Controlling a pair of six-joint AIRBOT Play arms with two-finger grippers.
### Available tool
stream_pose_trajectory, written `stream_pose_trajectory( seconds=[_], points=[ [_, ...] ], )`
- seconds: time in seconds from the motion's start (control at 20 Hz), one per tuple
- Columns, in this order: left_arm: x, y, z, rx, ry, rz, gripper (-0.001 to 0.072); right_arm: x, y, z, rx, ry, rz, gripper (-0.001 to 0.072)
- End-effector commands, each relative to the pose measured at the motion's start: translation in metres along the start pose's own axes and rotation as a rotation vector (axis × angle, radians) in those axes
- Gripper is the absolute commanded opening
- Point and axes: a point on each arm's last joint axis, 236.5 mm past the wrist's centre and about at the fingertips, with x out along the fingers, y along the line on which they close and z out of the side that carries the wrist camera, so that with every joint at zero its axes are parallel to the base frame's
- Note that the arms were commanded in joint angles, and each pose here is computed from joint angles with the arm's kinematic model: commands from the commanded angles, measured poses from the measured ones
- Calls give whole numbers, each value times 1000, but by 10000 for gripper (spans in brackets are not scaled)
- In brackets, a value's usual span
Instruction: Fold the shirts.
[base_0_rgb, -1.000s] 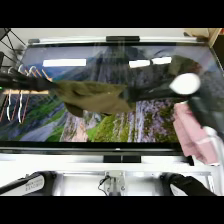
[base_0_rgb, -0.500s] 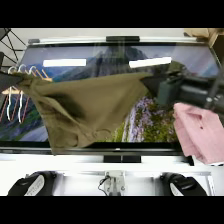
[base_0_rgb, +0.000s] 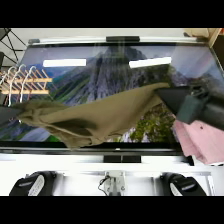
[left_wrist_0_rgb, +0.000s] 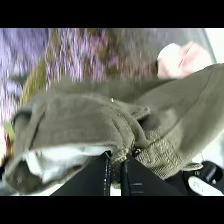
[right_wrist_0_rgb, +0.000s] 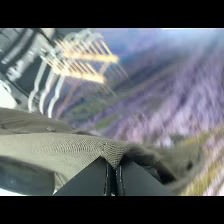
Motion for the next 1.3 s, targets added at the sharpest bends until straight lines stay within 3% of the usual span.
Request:
stream_pose_trajectory(
  seconds=[0.0,0.1,0.25,0.35,0.5,0.55,0.6,0.65,0.7,0.75,0.85,0.95,1.05,1.1,1.2,1.25],
  points=[
    [35,43,-18,-132,88,12,67,27,-51,-29,115,174,-161,76],
    [78,85,-26,-242,148,-8,67,66,-83,-32,136,240,-213,76],
    [125,120,16,-296,58,-90,67,145,-125,5,161,115,-203,76],
    [148,159,61,-359,-64,-55,67,202,-148,27,261,-3,-152,76],
    [193,217,70,-479,-34,-15,68,266,-172,43,436,-140,-32,77],
    [208,229,66,-476,-4,-23,68,281,-181,46,465,-180,-9,107],
    [219,235,66,-464,4,-51,72,291,-186,45,477,-197,15,301],
    [227,236,71,-452,-10,-97,233,300,-187,42,468,-198,42,605],
    [228,234,81,-443,-38,-149,643,303,-183,39,429,-188,74,676],
    [222,235,94,-434,-79,-173,716,301,-178,37,384,-166,103,676],
    [196,244,119,-407,-150,-159,703,287,-174,35,300,-118,139,675],
    [169,249,125,-378,-140,-132,531,265,-188,25,198,-37,103,673],
    [161,264,80,-410,48,-12,504,242,-228,-12,167,143,-31,673],
    [159,275,43,-430,189,79,429,229,-251,-41,180,266,-118,673],
    [162,280,-25,-447,427,187,410,200,-280,-101,184,532,-248,673],
    [174,268,-49,-437,486,164,453,188,-281,-124,173,642,-257,673]
  ],
)
